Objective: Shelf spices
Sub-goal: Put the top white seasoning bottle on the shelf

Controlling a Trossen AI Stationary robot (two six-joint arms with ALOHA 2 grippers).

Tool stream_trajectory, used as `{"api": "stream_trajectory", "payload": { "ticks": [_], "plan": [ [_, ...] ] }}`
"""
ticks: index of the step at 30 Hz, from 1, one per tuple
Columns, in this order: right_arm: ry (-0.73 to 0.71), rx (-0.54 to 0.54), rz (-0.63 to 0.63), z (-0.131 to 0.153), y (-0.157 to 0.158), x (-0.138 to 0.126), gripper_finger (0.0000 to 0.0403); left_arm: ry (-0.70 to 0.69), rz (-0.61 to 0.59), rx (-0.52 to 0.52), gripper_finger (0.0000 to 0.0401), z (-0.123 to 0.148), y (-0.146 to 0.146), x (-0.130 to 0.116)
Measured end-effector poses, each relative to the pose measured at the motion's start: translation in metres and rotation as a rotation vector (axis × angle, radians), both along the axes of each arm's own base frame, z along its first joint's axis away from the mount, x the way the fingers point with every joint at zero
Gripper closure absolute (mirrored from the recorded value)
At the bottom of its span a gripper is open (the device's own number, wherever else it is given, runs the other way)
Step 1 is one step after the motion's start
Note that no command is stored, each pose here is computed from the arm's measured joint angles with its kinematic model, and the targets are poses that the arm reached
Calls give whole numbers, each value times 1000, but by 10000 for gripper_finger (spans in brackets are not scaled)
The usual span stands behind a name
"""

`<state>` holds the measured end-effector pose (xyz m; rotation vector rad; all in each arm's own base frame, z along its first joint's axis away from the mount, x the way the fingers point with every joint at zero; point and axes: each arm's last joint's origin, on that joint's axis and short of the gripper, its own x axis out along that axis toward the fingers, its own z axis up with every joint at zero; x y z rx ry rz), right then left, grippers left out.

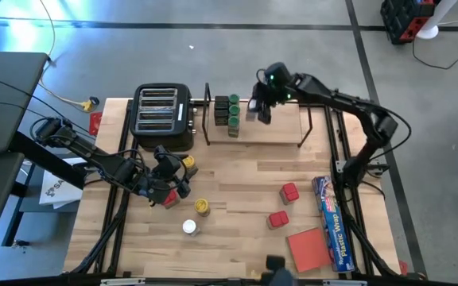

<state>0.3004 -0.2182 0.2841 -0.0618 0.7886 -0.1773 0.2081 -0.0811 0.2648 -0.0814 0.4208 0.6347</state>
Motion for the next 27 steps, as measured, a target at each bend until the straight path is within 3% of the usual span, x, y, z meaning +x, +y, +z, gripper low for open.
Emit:
{"api": "stream_trajectory", "payload": {
  "ticks": [4,10,27],
  "plan": [
    [-80,74,26,-17,-31,3,212,1,-1,2,114,0,0,0],
    [-45,43,23,-22,-55,12,212,2,0,1,114,0,0,0],
    [35,53,71,-35,-72,17,203,1,-2,-2,114,0,0,0]
  ]
}}
